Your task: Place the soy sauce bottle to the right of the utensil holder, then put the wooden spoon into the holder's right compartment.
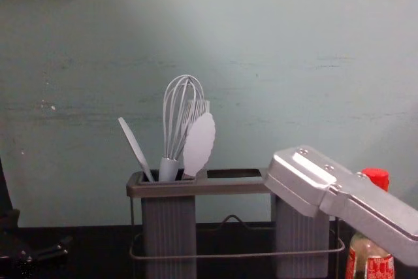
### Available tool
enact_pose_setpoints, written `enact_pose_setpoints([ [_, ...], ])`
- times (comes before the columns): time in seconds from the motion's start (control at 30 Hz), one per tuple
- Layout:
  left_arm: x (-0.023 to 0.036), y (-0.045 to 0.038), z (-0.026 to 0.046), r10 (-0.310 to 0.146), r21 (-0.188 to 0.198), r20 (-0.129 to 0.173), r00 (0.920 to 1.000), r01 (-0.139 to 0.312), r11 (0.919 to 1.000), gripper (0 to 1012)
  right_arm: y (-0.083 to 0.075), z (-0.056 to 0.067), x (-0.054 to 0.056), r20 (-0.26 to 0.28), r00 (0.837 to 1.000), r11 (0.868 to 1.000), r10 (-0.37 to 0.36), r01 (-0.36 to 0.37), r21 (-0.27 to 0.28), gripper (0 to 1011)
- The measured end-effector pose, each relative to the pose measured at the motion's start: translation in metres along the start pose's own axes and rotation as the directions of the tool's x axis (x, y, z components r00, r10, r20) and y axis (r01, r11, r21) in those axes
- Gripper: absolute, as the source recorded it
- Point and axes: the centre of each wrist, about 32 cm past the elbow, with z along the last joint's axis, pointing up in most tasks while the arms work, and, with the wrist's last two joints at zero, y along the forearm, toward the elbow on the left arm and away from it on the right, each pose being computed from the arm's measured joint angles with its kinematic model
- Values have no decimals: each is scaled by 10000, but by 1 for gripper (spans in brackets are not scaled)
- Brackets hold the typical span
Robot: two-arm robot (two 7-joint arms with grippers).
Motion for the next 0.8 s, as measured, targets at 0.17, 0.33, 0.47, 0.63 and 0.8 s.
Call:
enact_pose_setpoints([
  [0.17,0,0,0,-1,0,0,10000,1,10000,1011,34,16,12,-4,10000,10000,19,-19,-92,1000],
  [0.33,0,0,0,0,0,0,10000,0,10000,1011,77,27,16,1,10000,9998,41,-41,-191,1000],
  [0.47,0,0,0,0,0,0,10000,0,10000,1011,99,40,18,2,10000,9997,49,-49,-247,1000],
  [0.63,0,0,0,0,0,0,10000,0,10000,1011,103,60,15,26,10000,9996,32,-32,-265,1000],
  [0.8,0,0,0,0,1,0,10000,0,10000,1011,106,73,11,56,10000,9996,19,-18,-290,1000],
])
